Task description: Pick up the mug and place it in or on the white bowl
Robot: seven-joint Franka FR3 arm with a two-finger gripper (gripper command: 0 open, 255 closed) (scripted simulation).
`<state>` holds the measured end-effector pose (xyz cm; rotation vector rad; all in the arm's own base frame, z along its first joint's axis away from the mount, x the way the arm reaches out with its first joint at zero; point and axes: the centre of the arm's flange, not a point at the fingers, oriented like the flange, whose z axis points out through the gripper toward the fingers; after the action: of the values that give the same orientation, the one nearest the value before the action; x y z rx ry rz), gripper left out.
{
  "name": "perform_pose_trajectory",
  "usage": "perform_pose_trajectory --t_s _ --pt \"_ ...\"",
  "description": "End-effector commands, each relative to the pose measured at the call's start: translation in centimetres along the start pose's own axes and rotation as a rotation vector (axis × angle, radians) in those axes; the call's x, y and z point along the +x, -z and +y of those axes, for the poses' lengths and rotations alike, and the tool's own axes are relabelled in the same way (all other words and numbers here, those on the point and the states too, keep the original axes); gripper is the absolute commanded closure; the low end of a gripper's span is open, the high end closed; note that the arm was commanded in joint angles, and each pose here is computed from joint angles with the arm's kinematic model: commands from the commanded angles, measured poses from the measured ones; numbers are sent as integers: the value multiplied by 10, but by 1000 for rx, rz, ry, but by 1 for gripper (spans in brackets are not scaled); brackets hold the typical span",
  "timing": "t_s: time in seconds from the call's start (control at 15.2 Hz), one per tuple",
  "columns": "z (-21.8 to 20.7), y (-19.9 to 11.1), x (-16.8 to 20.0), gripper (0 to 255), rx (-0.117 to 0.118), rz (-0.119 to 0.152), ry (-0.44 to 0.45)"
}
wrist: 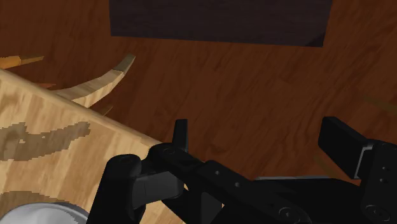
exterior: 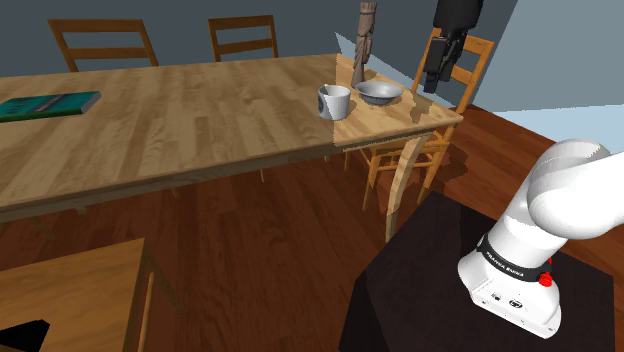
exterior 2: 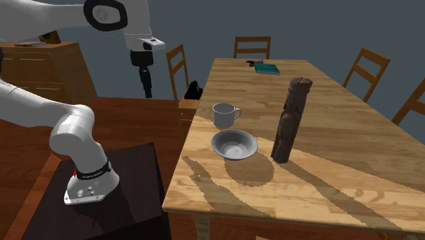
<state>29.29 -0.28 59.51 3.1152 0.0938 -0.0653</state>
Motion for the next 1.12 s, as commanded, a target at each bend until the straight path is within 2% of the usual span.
perform_pose_trajectory --t_s 0.0,1.06 --pt "0 0 0 0 0 0 0" --pt "6 -51 209 0 -31 -33 100"
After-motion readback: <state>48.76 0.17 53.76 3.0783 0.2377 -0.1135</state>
